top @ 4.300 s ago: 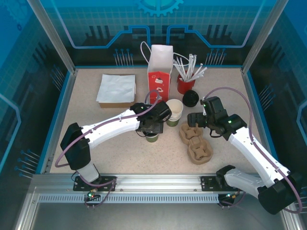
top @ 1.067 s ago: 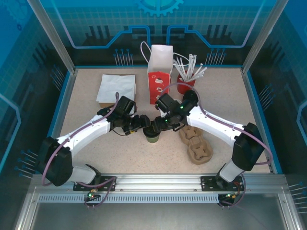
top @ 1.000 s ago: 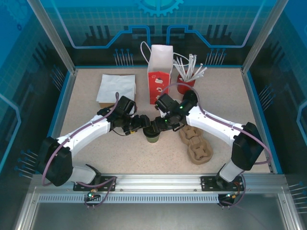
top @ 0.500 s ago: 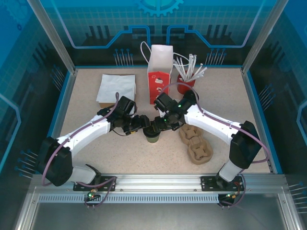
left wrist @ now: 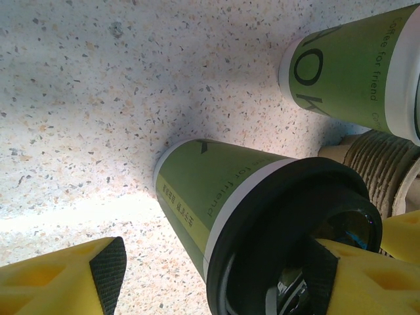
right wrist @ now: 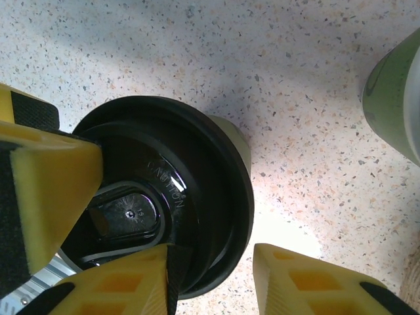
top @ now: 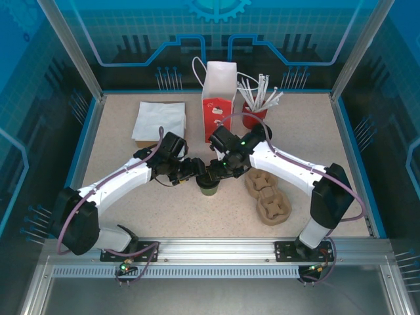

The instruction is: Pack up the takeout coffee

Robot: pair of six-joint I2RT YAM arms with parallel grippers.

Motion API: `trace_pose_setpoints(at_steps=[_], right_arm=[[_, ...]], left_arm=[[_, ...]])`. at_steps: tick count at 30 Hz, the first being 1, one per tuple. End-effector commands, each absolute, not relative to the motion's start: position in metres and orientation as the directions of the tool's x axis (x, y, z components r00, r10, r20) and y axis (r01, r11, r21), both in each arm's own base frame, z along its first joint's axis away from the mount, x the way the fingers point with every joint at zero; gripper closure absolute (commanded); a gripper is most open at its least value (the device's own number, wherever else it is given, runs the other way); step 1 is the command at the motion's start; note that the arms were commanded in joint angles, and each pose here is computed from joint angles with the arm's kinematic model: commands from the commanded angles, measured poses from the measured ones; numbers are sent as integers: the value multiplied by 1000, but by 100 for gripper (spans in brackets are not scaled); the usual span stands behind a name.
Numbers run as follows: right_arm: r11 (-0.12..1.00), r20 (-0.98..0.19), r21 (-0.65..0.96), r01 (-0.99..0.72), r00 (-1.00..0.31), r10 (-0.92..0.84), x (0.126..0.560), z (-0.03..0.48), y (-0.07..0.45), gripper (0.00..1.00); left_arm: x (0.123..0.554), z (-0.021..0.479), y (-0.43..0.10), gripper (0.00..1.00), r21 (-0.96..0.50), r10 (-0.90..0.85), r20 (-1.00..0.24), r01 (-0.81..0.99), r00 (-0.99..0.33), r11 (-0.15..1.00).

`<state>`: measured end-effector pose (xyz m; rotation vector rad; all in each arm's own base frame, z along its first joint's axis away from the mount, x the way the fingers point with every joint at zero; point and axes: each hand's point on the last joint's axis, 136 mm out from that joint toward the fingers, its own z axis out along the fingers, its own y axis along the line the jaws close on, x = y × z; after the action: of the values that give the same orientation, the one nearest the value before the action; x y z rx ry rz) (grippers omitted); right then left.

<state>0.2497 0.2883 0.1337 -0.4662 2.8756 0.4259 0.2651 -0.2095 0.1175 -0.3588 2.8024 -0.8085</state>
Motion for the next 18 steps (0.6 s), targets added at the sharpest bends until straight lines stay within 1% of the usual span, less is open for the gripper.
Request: trace_pose_setpoints(at_steps=[1,18], right_arm=[[937,-118,166,-308,-949,-291,239,107,268,64],[948,-45,116,-298,-955,-294,233,92,257,67]], left_arm=[[254,98,-200,27,-471,-284,-83,-213,-955,856],[249,83,-187,30,-401,-322,-66,-270,-945,875]])
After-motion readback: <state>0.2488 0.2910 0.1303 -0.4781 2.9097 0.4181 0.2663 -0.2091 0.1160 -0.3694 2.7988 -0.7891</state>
